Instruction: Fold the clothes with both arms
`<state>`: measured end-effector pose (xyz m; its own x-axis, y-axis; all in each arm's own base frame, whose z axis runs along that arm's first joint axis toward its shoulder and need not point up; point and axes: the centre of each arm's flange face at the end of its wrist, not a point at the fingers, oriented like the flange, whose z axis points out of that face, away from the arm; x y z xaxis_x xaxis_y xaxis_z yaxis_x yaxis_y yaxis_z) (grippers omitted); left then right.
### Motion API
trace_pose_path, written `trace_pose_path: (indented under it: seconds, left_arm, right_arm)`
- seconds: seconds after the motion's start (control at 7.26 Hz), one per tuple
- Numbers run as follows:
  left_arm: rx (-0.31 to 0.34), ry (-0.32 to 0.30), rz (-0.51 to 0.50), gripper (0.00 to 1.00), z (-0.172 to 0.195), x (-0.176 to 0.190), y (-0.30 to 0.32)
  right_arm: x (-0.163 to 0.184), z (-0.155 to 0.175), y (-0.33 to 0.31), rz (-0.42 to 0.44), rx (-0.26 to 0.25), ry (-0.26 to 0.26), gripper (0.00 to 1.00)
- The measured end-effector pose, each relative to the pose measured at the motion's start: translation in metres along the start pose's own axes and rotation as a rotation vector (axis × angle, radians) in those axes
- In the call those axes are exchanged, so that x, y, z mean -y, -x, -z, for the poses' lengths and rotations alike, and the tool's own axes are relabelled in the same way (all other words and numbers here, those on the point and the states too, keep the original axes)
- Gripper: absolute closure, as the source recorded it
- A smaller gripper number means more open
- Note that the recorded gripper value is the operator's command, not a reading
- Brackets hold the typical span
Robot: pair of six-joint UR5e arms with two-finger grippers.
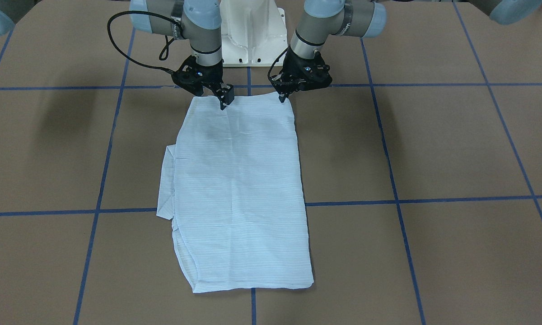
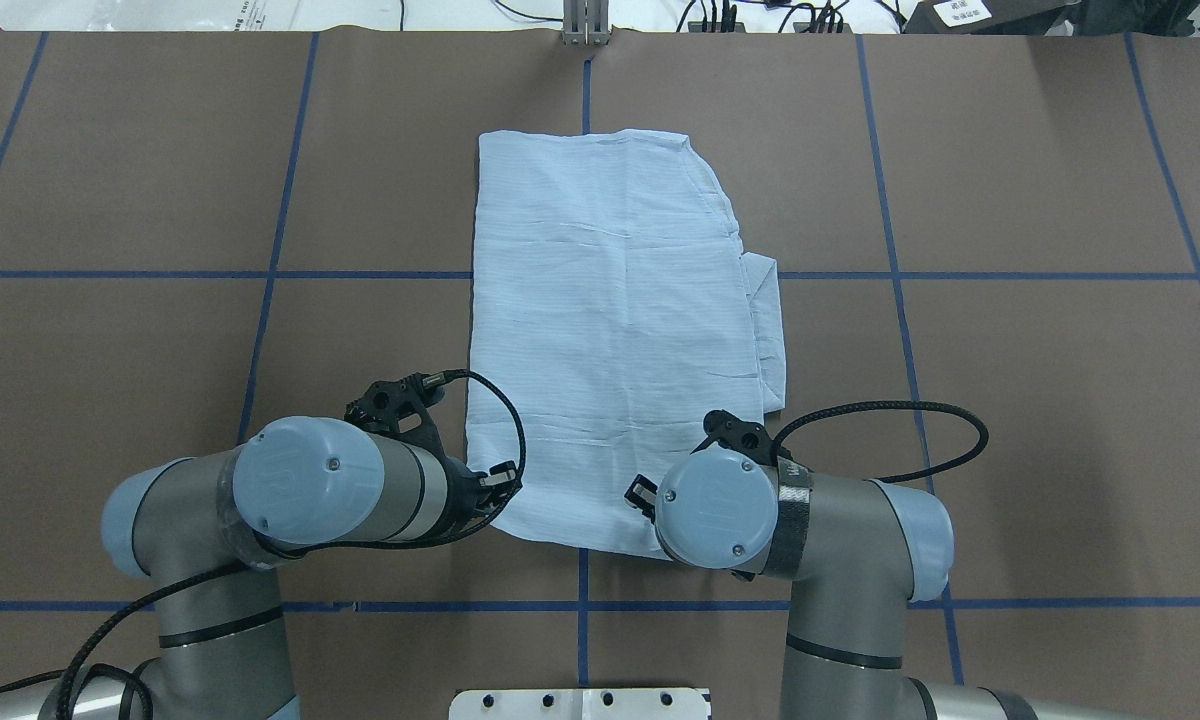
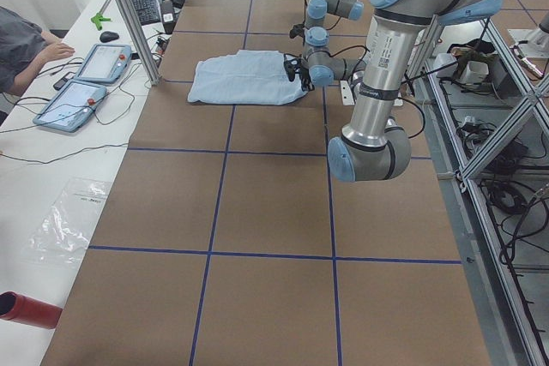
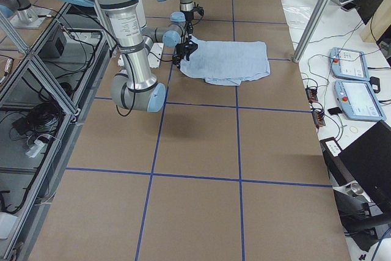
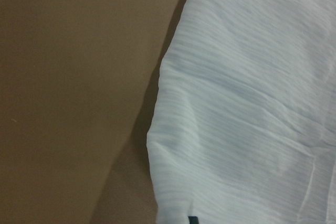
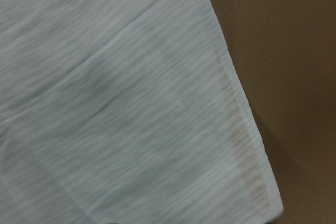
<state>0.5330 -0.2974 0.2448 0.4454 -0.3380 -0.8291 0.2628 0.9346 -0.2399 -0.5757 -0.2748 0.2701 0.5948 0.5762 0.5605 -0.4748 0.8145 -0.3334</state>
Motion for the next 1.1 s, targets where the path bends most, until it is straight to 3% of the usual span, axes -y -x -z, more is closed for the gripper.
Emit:
trace_pose_path:
  seconds: [0.96,1.1]
  left_arm:
    - [0.002,0.000,0.002,1.00,-0.001,0.000,0.000]
    - [0.003,0.001,0.002,1.00,-0.001,0.000,0.000]
  right_arm:
    - [-0.006,-0.015,-0.003,0.007,-0.029,-0.005,0.08]
    - [-0.007,-0.016,-0.003,0.008,-0.031,-0.004,0.23]
